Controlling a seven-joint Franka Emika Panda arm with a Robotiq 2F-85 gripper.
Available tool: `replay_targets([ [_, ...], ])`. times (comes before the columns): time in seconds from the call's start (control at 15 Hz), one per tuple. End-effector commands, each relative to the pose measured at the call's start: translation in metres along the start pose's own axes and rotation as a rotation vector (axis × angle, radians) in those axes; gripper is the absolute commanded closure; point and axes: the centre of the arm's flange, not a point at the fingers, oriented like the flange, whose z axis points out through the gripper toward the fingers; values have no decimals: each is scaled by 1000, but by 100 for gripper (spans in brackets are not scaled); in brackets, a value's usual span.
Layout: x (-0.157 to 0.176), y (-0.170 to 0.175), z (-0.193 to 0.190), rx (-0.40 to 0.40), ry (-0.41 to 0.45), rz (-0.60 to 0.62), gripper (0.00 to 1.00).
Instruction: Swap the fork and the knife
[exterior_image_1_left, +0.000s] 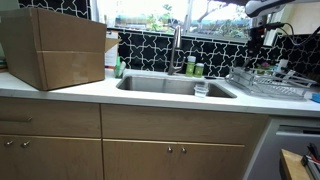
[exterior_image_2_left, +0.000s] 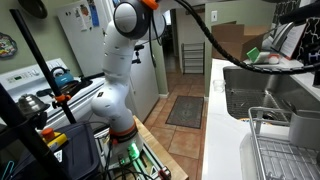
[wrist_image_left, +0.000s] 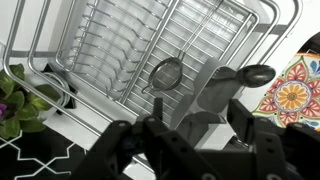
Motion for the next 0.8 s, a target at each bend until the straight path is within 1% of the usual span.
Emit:
replay_targets([
  [0.0,5,10,-6,-1,34,19,1],
  [0.13,11,10,-8,-19,128,90,0],
  [0.2,15,11,-9,-25,154,127,0],
  [0.33,23,11,-9,-7,171,237,0],
  [0.4,14,7,-15,-27,146,151,0],
  [0.73,16,5,-15,-27,148,157,0],
])
